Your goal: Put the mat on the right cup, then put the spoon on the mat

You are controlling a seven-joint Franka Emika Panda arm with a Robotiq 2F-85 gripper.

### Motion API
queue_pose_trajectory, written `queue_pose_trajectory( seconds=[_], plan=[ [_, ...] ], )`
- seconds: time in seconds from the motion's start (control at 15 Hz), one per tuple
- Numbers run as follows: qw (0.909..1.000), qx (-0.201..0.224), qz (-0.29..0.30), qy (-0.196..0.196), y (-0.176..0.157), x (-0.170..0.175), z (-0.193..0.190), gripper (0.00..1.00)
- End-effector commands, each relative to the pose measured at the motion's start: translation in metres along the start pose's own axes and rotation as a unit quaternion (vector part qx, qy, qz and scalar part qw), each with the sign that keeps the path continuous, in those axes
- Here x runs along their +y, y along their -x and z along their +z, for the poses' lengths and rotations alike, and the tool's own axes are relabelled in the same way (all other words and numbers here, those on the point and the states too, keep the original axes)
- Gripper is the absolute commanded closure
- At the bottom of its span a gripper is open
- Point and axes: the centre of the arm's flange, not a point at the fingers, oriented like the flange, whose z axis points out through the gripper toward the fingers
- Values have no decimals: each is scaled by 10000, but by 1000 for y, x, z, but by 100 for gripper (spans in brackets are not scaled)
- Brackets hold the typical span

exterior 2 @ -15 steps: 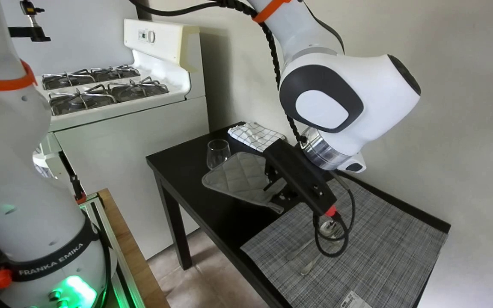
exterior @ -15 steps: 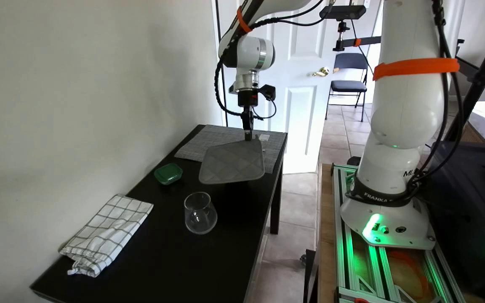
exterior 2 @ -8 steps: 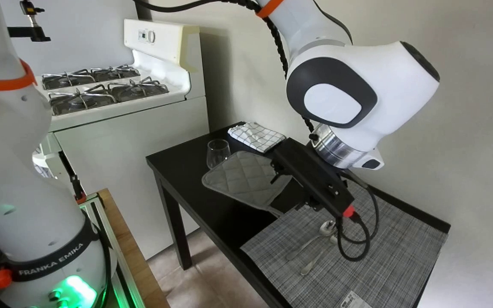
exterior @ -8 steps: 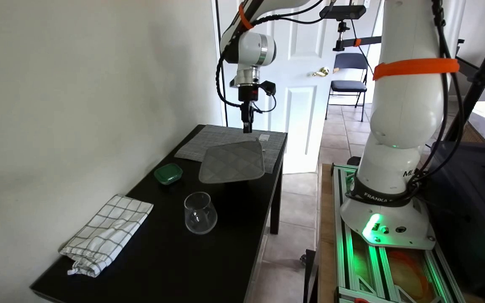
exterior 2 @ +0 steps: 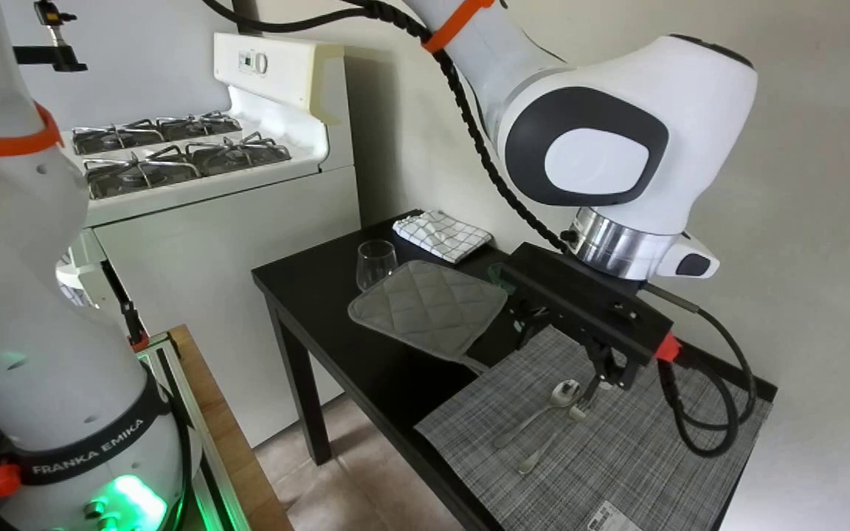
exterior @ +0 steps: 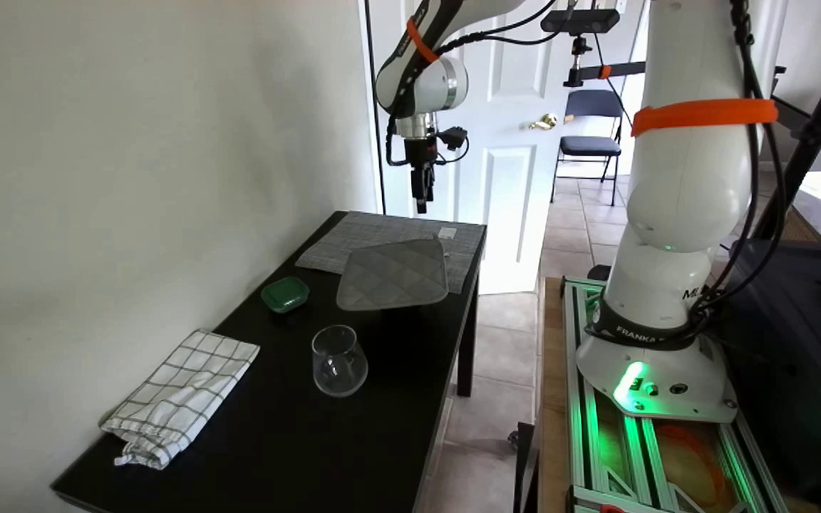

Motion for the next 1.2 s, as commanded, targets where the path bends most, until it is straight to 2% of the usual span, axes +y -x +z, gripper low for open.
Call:
queue_pose_trajectory(
  seconds=[0.0, 0.27, 0.73, 1.07, 1.13],
  plan=[
    [9981, -274, 168, 534, -2, -5, 6, 0],
    [9950, -432, 292, 849, -6, -2, 23, 0],
    [9960, 40, 394, 803, -9, 1, 65, 0],
    [9950, 227, 767, 597, -20, 0, 83, 0],
    [9946, 272, 856, 518, -22, -1, 87, 5]
  ],
)
